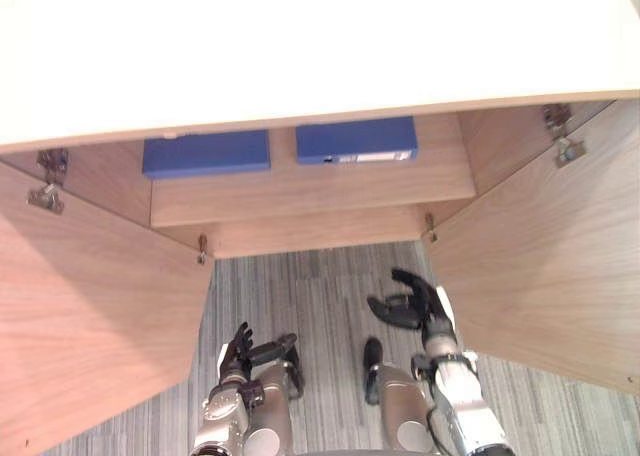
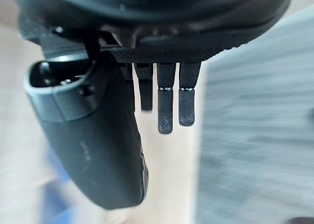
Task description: Walk over to the cabinet, pick up the folder, carry it to the office cabinet, place the folder inside the office cabinet, then close the office cabinet door
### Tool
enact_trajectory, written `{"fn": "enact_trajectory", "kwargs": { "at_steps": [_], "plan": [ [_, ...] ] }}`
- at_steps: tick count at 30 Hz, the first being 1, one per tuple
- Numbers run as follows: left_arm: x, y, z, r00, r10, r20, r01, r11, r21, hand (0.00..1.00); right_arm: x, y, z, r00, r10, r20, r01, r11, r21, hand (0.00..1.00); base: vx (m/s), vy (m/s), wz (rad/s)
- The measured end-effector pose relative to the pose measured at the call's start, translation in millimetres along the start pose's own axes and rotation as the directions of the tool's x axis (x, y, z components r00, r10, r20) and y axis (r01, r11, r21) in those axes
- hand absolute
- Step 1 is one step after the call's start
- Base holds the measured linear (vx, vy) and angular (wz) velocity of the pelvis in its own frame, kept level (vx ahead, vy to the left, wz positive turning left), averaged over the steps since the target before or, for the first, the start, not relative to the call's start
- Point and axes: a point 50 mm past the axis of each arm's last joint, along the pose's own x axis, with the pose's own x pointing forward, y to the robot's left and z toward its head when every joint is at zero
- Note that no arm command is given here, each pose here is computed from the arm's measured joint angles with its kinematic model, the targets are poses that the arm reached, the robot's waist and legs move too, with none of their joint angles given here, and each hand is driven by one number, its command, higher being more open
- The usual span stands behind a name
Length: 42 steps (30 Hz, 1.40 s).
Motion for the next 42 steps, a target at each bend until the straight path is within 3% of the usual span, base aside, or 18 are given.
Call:
{"fn": "enact_trajectory", "kwargs": {
  "at_steps": [4, 7, 13, 17, 21, 25, 29, 32, 37, 42],
  "plan": [
    [-4.0, 16.2, -8.1, 0.999, 0.038, -0.022, -0.037, 0.998, 0.045, 1.00, -11.2, -17.1, -44.7, 0.972, -0.114, -0.205, 0.128, 0.990, 0.056, 1.00, 0.09, 0.039, -0.25],
    [-5.1, 22.2, -14.0, 0.997, 0.060, -0.048, -0.057, 0.997, 0.054, 1.00, -14.9, -22.7, -53.5, 0.953, -0.164, -0.255, 0.204, 0.969, 0.137, 1.00, 0.01, 0.033, -0.41],
    [-12.7, 27.5, -37.7, 0.986, 0.078, -0.148, -0.067, 0.995, 0.079, 1.00, -33.1, -55.5, -77.0, 0.849, -0.351, -0.396, 0.489, 0.807, 0.332, 1.00, -0.06, 0.030, -0.60],
    [-20.2, 35.6, -52.3, 0.974, 0.109, -0.196, -0.097, 0.993, 0.068, 1.00, -44.2, -81.7, -79.9, 0.785, -0.458, -0.417, 0.608, 0.697, 0.379, 1.00, -0.09, 0.022, -0.82],
    [-30.6, 47.6, -67.2, 0.961, 0.137, -0.238, -0.116, 0.988, 0.099, 1.00, -50.2, -121.9, -59.1, 0.736, -0.592, -0.329, 0.675, 0.607, 0.419, 1.00, -0.05, 0.006, -0.76],
    [-31.4, 53.3, -67.0, 0.962, 0.132, -0.240, -0.106, 0.987, 0.117, 1.00, -30.0, -154.4, -20.0, 0.761, -0.625, -0.176, 0.634, 0.657, 0.409, 1.00, 0.02, -0.002, -0.70],
    [-26.3, 56.2, -56.2, 0.974, 0.106, -0.201, -0.075, 0.985, 0.155, 1.00, 12.7, -176.1, 60.5, 0.854, -0.510, 0.106, 0.468, 0.841, 0.271, 1.00, 0.05, 0.008, -0.64],
    [-22.6, 50.5, -50.7, 0.981, 0.078, -0.177, -0.050, 0.987, 0.154, 1.00, 30.3, -180.5, 104.6, 0.871, -0.437, 0.224, 0.402, 0.897, 0.186, 1.00, 0.04, 0.037, -0.22],
    [-21.5, 45.4, -49.8, 0.984, 0.053, -0.170, -0.026, 0.987, 0.161, 1.00, 43.8, -180.4, 140.9, 0.868, -0.399, 0.295, 0.373, 0.917, 0.142, 1.00, 0.02, 0.017, 0.07],
    [-21.9, 37.0, -52.7, 0.984, 0.036, -0.176, -0.011, 0.990, 0.144, 1.00, 48.6, -173.0, 150.5, 0.872, -0.374, 0.316, 0.354, 0.927, 0.120, 1.00, 0.03, 0.004, 0.10]
  ]
}}
